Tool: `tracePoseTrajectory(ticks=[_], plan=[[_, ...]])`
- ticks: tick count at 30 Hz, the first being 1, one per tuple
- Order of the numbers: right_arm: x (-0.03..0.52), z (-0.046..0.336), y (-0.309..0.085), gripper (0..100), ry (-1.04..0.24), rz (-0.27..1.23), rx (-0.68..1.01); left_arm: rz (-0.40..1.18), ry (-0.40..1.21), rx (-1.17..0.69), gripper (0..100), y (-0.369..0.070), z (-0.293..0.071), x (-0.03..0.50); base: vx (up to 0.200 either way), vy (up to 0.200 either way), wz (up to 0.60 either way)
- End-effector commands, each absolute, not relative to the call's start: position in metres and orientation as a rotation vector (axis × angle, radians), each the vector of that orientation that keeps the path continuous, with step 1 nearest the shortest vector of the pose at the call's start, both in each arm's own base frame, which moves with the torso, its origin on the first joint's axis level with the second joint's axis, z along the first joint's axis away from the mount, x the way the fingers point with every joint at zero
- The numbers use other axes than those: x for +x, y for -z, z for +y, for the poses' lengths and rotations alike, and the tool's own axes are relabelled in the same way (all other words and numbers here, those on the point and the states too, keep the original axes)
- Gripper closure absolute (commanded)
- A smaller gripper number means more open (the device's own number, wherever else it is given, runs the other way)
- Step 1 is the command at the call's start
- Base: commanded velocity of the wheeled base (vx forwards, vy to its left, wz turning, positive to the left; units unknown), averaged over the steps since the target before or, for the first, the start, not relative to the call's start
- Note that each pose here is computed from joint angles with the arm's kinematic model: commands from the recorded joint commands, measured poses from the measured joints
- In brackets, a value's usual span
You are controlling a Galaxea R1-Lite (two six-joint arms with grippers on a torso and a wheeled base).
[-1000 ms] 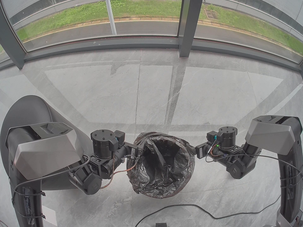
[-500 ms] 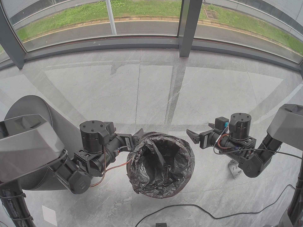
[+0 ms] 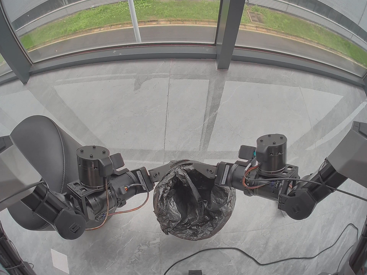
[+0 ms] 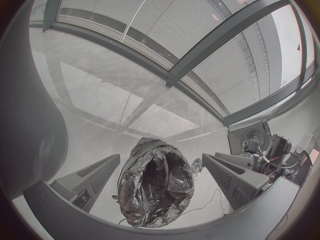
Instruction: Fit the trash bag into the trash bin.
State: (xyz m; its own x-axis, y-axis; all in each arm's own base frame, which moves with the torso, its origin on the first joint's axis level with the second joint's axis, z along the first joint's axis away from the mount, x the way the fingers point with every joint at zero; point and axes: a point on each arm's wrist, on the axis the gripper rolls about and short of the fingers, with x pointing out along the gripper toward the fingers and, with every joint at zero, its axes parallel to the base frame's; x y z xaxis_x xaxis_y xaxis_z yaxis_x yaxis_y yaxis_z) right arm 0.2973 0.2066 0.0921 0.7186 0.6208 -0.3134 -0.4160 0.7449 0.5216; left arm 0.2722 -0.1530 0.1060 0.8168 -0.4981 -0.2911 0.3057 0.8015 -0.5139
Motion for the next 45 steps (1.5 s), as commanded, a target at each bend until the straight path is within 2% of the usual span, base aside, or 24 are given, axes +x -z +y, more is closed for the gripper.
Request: tracePoseTrajectory(ticks=[1,5,10,12,13,18,25,28,31,34,45], plan=[[0.303,0.243,-0.087,0,-0.675,0.560,0.450,0.489,0.424,-0.465,0,-0.091,-0.151,0.271,0.000,0.000,0.00],[0.301,0.238,-0.090,0,-0.664,0.565,0.449,0.466,0.424,-0.470,0,-0.096,-0.149,0.270,0.000,0.000,0.00],[0.296,0.180,-0.094,0,-0.537,0.565,0.430,0.482,0.412,-0.468,0,-0.092,-0.146,0.270,0.000,0.000,0.00],[0.296,0.178,-0.094,0,-0.533,0.564,0.428,0.484,0.411,-0.468,0,-0.091,-0.146,0.270,0.000,0.000,0.00],[0.290,0.141,-0.094,0,-0.442,0.571,0.428,0.487,0.412,-0.465,0,-0.090,-0.147,0.270,0.000,0.000,0.00],[0.282,0.091,-0.085,0,-0.294,0.597,0.443,0.489,0.416,-0.465,0,-0.091,-0.147,0.269,0.000,0.000,0.00],[0.270,0.055,-0.063,0,-0.165,0.717,0.386,0.511,0.382,-0.401,0,-0.087,-0.144,0.271,0.000,0.000,0.00],[0.277,0.036,-0.047,0,-0.078,0.785,0.358,0.527,0.302,-0.368,0,-0.080,-0.136,0.282,0.000,0.000,0.00],[0.290,0.019,-0.017,0,0.067,0.841,0.262,0.586,0.261,-0.366,0,-0.080,-0.129,0.290,0.000,0.000,0.00],[0.303,0.002,0.000,0,0.151,0.863,0.257,0.626,0.207,-0.381,0,-0.080,-0.120,0.301,0.000,0.000,0.00],[0.316,-0.047,0.019,0,0.268,0.885,0.237,0.647,0.178,-0.369,0,-0.071,-0.116,0.306,0.000,0.000,0.00]])
